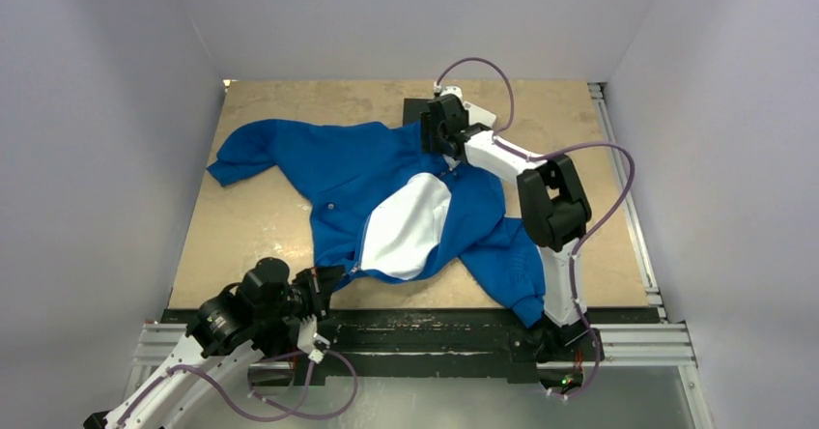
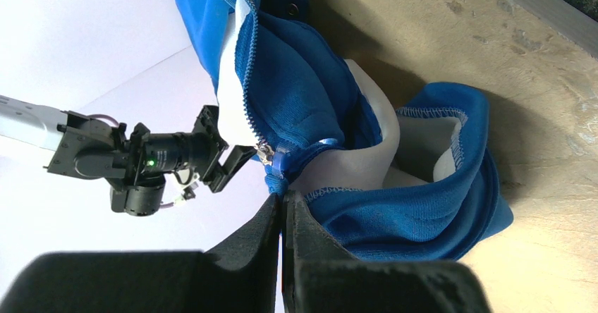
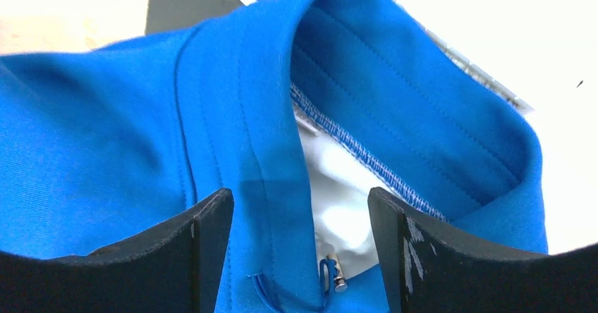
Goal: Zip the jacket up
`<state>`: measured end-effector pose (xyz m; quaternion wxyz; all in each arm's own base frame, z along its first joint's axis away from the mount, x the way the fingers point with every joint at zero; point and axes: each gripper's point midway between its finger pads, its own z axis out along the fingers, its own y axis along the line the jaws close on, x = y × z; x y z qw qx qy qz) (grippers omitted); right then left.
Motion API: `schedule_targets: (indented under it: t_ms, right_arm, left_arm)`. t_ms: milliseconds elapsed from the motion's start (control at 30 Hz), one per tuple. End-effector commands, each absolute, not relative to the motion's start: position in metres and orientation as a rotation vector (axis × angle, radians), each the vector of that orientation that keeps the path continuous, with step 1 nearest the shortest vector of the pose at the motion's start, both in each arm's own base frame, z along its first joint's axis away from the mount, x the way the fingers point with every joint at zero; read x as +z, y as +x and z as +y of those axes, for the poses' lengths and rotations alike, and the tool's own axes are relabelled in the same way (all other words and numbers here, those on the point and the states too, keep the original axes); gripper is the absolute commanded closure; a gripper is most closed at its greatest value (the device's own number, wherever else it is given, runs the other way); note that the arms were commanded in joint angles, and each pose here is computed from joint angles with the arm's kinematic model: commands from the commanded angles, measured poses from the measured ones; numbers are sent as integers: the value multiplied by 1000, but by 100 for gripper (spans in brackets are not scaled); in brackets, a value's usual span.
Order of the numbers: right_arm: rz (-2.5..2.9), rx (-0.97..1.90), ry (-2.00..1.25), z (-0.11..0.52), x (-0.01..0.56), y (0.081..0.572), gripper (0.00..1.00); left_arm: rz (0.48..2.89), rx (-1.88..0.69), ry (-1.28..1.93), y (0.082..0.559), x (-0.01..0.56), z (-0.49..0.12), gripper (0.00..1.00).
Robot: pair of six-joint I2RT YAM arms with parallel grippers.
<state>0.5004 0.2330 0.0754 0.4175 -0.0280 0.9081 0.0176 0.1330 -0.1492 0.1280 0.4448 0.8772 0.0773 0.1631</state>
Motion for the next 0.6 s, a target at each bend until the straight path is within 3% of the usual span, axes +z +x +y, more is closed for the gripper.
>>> schedule_targets:
  t_ms: [0,200,267,333,367,567]
  right_arm:
    - [2226,197,-29,234,100,515,26]
    - [2147,501,-119,268,114,528,33]
    - [2180,492,-127,269,108,535,53]
    - [2167,460,-96,260,116,545,91]
    - [2144,452,-68,253,127,550,100]
    - [2011,177,278,139,186,561,100]
  left_arm:
    - [166,426,2131,134,147,-153,100]
    - [172,434,2130,136,147,-153,100]
    - [167,437,2124,136,148,-154,100]
    - [166,439,2124,137,148,-154,100]
    - [167,440,2125,137,148,-154,100]
    - [148,448,2122,140,141,-158,100]
